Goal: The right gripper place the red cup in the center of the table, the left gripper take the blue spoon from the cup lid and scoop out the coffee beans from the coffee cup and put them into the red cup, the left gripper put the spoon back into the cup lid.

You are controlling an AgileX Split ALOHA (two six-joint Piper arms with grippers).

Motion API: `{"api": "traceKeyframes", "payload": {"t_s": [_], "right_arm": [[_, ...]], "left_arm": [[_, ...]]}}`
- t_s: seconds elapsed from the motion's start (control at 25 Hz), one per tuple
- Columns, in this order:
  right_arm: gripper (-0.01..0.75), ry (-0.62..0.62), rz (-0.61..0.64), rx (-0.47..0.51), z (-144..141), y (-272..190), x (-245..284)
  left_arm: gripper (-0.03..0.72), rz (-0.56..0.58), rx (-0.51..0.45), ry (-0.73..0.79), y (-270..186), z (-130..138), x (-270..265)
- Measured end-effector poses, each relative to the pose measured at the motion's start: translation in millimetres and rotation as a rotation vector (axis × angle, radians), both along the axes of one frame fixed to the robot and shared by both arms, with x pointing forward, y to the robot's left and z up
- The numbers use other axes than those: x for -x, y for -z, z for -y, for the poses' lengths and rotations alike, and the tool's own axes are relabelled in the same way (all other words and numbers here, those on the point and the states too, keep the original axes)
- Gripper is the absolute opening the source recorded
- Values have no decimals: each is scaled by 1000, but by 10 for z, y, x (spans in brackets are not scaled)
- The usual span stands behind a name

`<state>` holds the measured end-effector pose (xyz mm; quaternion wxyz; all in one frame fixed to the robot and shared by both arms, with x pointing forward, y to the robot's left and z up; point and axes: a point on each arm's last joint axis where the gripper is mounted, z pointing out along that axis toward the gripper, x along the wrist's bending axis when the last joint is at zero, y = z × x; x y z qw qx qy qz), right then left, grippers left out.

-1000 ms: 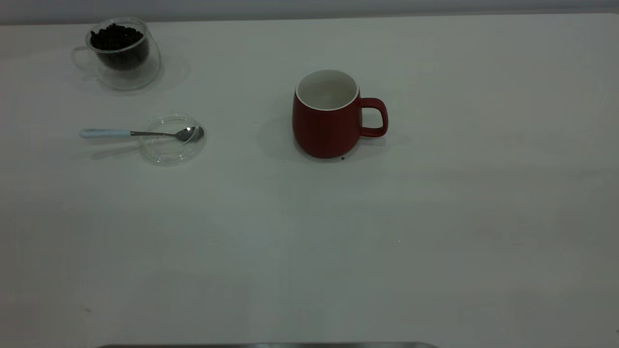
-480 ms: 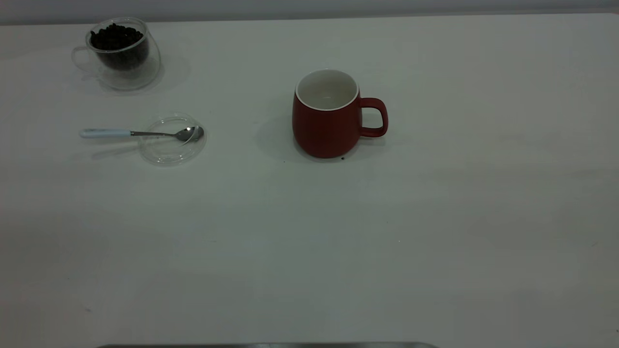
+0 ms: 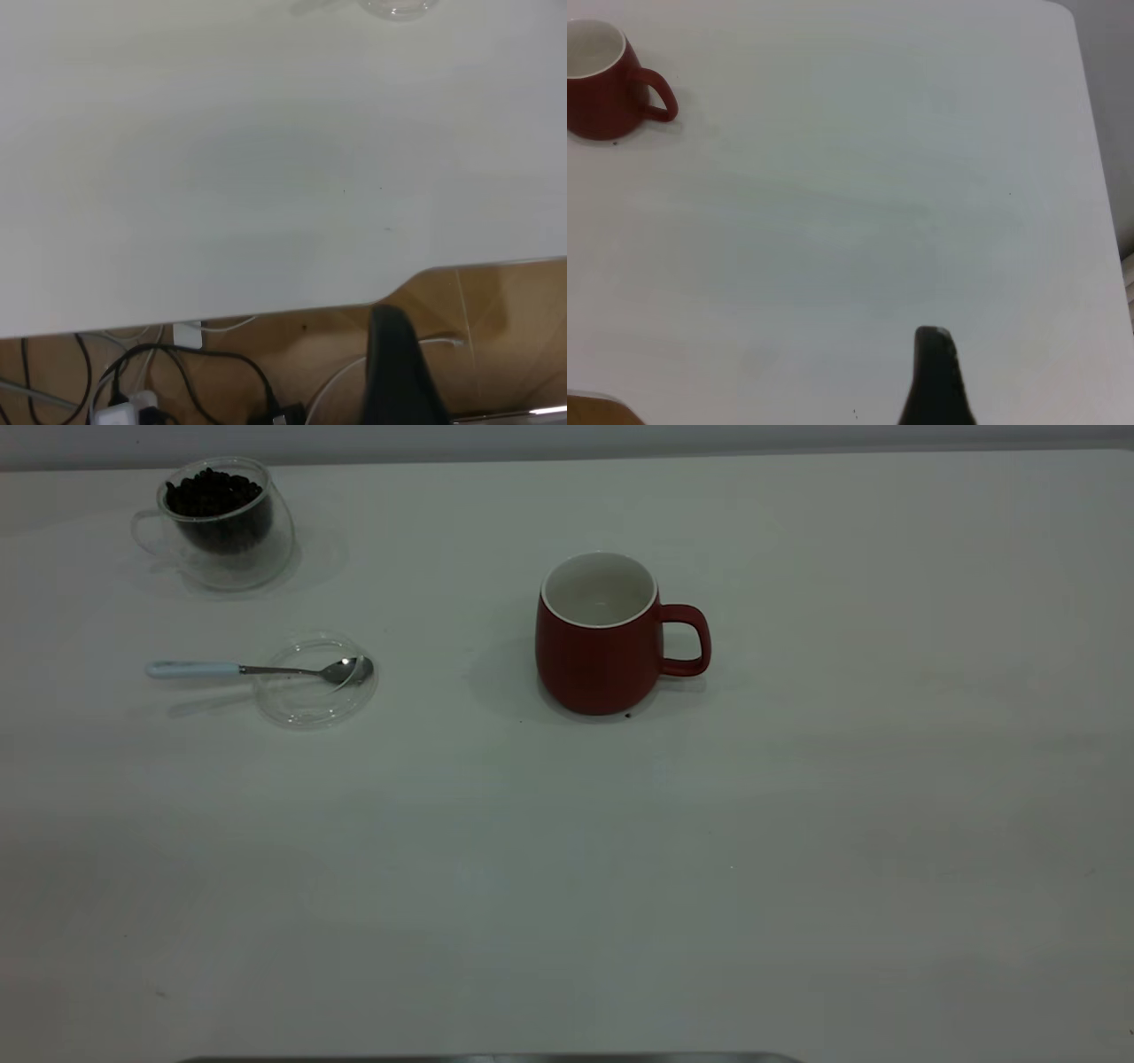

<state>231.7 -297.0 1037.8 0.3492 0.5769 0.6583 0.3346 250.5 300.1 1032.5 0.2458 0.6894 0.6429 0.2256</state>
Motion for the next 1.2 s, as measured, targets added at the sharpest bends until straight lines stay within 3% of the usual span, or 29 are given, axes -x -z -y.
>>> {"api": "traceKeyframes", "payload": {"t_s": [0.64,1.2], "right_arm": [[588,0,0,0,0,0,0],[588,0,0,0,0,0,0]], "left_arm": [[518,202,-6,-65,4,-24,272],[518,209,-11,-60,5,-24,282]]}}
